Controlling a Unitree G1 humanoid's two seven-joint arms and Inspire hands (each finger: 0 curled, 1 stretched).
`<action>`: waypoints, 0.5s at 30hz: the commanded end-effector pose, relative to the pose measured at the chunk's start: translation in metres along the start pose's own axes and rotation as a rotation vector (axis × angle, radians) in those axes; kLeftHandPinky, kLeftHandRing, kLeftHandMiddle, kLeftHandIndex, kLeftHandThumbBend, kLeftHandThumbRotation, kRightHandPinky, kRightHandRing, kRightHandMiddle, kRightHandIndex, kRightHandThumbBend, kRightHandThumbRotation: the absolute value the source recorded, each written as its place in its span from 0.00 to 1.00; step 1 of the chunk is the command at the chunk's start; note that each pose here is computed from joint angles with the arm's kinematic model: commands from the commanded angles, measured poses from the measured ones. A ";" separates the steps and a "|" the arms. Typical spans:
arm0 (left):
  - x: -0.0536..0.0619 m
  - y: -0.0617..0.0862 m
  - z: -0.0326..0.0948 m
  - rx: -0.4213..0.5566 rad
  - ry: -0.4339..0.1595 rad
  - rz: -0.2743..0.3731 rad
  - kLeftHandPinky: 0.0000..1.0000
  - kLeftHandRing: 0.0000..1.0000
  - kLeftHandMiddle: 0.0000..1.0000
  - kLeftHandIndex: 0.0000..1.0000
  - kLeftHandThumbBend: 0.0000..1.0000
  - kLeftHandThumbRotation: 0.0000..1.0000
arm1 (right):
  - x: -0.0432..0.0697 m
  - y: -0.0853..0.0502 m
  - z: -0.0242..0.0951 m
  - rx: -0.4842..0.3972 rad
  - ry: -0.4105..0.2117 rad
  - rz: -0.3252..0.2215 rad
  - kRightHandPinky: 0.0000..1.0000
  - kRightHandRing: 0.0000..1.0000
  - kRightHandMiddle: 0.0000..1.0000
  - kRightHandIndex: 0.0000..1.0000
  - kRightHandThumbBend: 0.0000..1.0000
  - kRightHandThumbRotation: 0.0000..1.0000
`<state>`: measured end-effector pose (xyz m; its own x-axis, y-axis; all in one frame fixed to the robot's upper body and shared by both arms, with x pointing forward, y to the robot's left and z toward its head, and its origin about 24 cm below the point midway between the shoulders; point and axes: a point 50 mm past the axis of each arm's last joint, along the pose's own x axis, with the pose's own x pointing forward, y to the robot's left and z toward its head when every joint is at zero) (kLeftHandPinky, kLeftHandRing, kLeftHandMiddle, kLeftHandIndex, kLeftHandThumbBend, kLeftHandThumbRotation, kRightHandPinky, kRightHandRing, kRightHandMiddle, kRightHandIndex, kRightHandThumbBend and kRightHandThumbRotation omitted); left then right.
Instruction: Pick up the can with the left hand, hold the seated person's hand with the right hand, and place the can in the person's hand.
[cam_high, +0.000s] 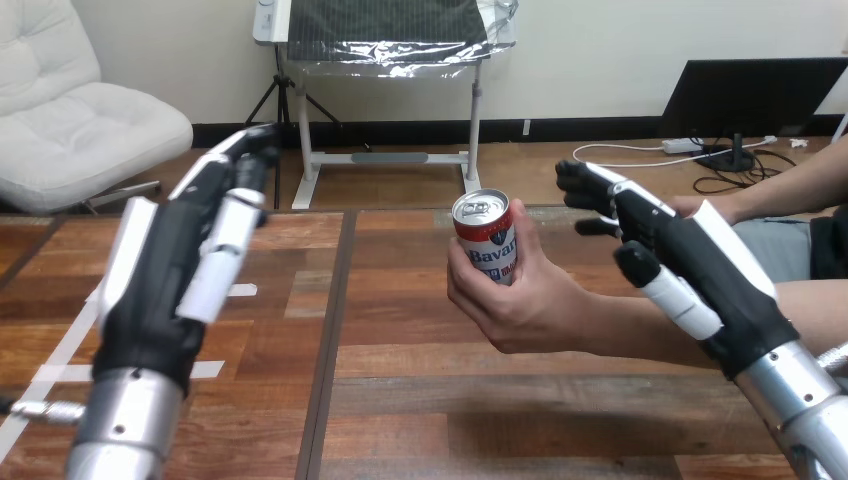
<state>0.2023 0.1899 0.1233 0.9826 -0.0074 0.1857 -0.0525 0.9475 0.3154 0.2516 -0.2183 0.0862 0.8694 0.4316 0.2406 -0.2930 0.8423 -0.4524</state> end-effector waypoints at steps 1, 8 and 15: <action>-0.004 0.005 0.022 -0.003 -0.113 0.015 0.87 0.84 0.84 0.85 0.16 1.00 | 0.002 -0.008 0.022 -0.001 -0.128 -0.045 0.84 0.90 0.90 0.90 0.93 1.00; -0.011 0.005 0.026 -0.001 -0.120 0.021 0.86 0.82 0.82 0.84 0.35 1.00 | -0.005 -0.005 0.028 0.009 -0.150 -0.053 0.84 0.89 0.90 0.89 0.92 1.00; -0.017 0.004 0.031 -0.045 -0.140 0.042 0.80 0.82 0.82 0.81 0.33 0.98 | -0.013 0.001 0.035 0.074 -0.188 -0.063 0.84 0.88 0.89 0.89 0.91 1.00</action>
<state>0.1844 0.1893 0.1309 0.9770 0.0055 0.2132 -0.0696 0.9531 0.2945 0.2314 -0.2167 0.0964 0.8414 0.4349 0.3207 -0.2916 0.8651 -0.4081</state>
